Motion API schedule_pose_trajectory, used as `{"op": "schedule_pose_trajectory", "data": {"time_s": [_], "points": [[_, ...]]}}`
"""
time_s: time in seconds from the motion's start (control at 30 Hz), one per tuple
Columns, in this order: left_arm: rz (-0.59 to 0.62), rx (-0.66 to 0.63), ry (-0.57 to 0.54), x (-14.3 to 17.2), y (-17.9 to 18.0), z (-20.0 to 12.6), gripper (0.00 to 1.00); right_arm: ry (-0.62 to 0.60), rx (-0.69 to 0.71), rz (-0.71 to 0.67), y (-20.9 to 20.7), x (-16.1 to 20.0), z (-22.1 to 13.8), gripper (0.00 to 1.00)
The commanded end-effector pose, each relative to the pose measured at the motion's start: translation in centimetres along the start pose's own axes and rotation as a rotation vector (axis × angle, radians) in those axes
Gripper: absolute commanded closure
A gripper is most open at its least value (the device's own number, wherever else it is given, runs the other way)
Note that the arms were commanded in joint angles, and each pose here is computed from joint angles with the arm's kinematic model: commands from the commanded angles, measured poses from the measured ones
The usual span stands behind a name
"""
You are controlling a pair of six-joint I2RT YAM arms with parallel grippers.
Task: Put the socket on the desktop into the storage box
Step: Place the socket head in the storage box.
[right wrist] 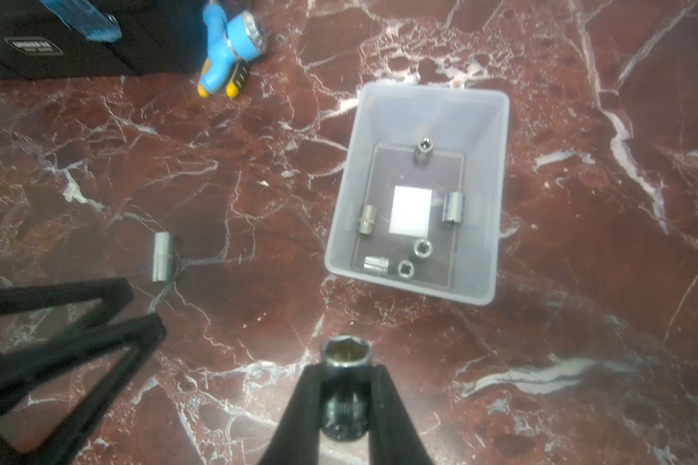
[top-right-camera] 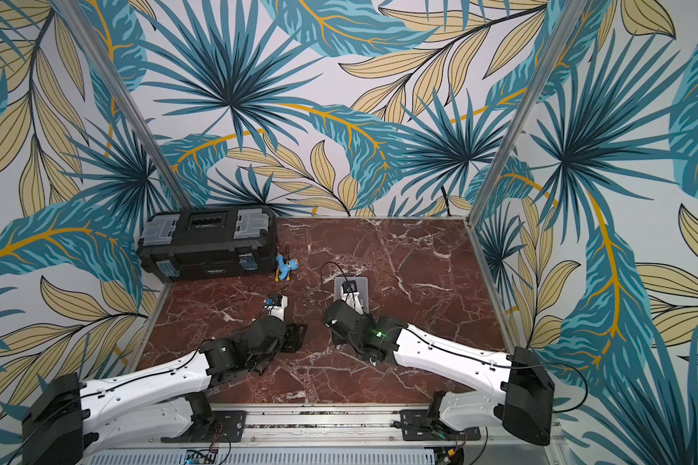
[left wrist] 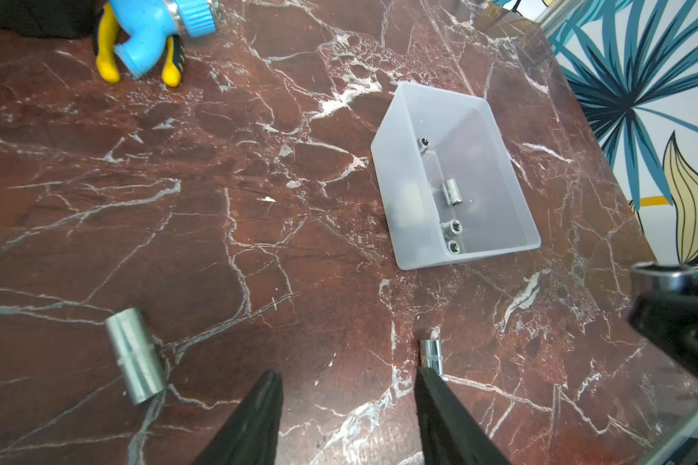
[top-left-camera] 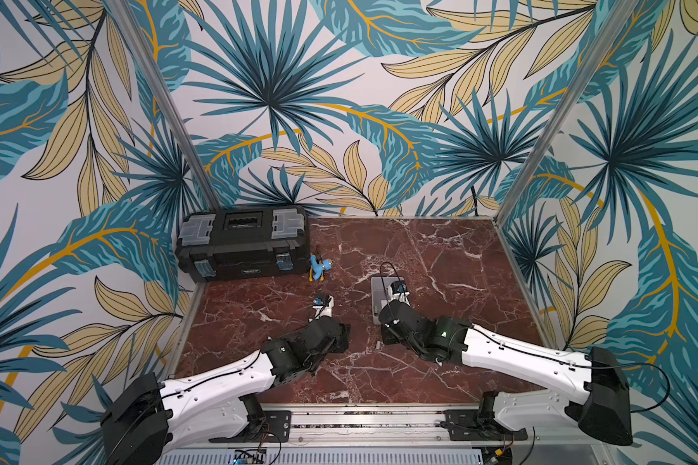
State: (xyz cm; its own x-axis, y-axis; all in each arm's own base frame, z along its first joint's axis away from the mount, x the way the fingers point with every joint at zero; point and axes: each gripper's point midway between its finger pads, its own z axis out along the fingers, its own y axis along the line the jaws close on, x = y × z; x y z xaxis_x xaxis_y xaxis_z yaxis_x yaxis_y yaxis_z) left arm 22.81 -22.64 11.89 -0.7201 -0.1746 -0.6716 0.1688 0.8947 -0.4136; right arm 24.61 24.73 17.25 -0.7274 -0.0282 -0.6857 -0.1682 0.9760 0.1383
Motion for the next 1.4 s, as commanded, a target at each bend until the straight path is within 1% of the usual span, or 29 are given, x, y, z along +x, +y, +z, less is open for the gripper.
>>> {"op": "schedule_pose_trajectory", "data": {"time_s": [0.0, 0.13, 0.3, 0.6, 0.67, 0.73, 0.8, 0.93, 1.17, 1.37], "points": [[-0.003, 0.024, 0.0, 0.1, -0.4, 0.5, 0.43, 0.009, 0.035, -0.033, -0.3, -1.8, -0.5, 1.0], [0.003, 0.037, 0.019, 0.2, -1.0, 0.9, 0.44, -0.008, 0.012, 0.011, -0.1, -3.6, -1.2, 1.0], [-0.001, 0.04, 0.027, 0.7, -0.7, 0.9, 0.44, 0.001, 0.01, 0.073, -0.8, -4.3, -1.0, 1.0], [-0.008, 0.023, 0.008, 0.5, 0.2, 0.2, 0.43, 0.034, 0.046, 0.121, -2.9, -4.7, 0.6, 1.0], [-0.007, 0.025, 0.008, 0.5, 0.1, 0.2, 0.43, 0.042, 0.054, 0.117, -3.2, -4.6, 1.0, 1.0], [-0.005, 0.017, 0.005, 0.5, 0.3, 0.3, 0.43, 0.052, 0.084, 0.142, -4.7, -4.8, 1.6, 1.0], [-0.009, 0.017, 0.003, 0.6, 0.3, 0.3, 0.43, 0.07, 0.078, 0.154, -5.0, -4.6, 1.9, 1.0], [-0.014, 0.022, -0.002, 0.6, 0.2, 0.7, 0.43, 0.066, 0.085, 0.15, -5.6, -4.8, 1.9, 1.0], [-0.001, 0.031, 0.012, 0.6, -0.2, 1.1, 0.43, 0.079, 0.077, 0.17, -5.7, -4.6, 2.1, 1.0], [-0.01, 0.047, -0.007, 0.2, -0.3, 0.9, 0.43, 0.081, 0.057, 0.187, -5.2, -4.9, 2.0, 1.0]]}}
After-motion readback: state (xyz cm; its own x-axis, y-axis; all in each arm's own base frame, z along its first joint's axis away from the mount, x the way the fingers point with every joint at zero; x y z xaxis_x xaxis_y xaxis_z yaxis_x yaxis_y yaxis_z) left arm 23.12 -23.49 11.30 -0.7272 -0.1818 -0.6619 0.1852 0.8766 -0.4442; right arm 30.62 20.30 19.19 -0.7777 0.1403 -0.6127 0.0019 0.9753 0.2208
